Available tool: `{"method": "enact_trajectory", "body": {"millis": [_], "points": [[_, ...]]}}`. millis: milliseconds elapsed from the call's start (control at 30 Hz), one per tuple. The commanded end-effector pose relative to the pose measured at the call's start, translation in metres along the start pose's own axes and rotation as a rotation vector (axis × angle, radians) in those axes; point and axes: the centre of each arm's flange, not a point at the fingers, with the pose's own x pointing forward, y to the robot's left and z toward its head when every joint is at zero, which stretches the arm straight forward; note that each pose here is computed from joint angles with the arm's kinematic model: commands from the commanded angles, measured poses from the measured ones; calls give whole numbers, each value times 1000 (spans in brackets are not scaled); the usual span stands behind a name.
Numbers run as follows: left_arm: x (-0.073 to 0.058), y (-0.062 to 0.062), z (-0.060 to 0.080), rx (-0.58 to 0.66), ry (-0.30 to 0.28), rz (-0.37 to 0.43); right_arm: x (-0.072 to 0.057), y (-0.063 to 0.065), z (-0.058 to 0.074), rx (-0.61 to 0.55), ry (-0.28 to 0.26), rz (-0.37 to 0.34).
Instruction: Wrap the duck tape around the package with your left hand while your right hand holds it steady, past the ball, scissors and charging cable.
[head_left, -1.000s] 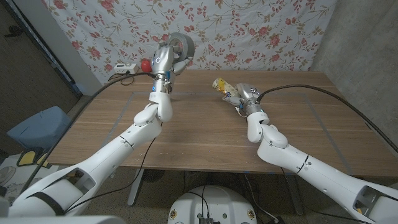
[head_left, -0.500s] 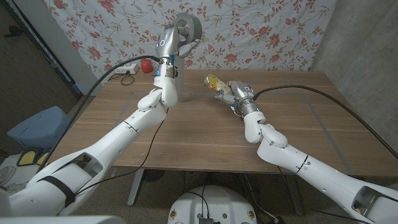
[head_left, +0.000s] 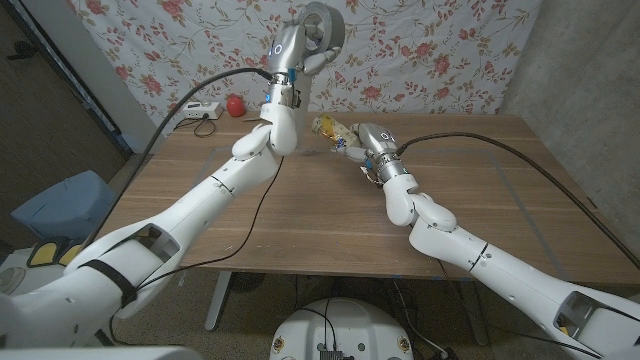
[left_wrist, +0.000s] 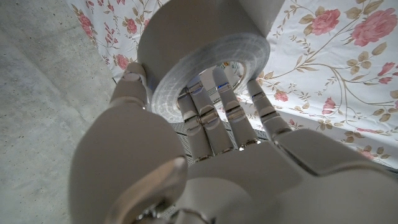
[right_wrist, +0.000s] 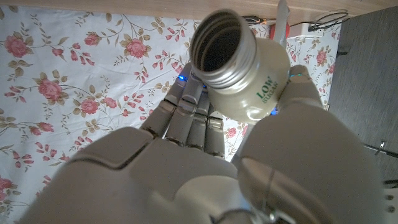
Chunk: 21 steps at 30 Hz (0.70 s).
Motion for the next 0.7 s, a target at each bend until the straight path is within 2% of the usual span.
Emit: {"method": "enact_trajectory", "body": {"millis": [33, 467, 700], "points": [[18, -9, 20, -20, -51, -35, 10, 2, 19, 18, -89, -11], [29, -14, 35, -41, -85, -66, 20, 7, 36, 0, -157, 5], [33, -15, 40, -43, -98, -83, 27, 16, 41, -25, -178, 34]]}}
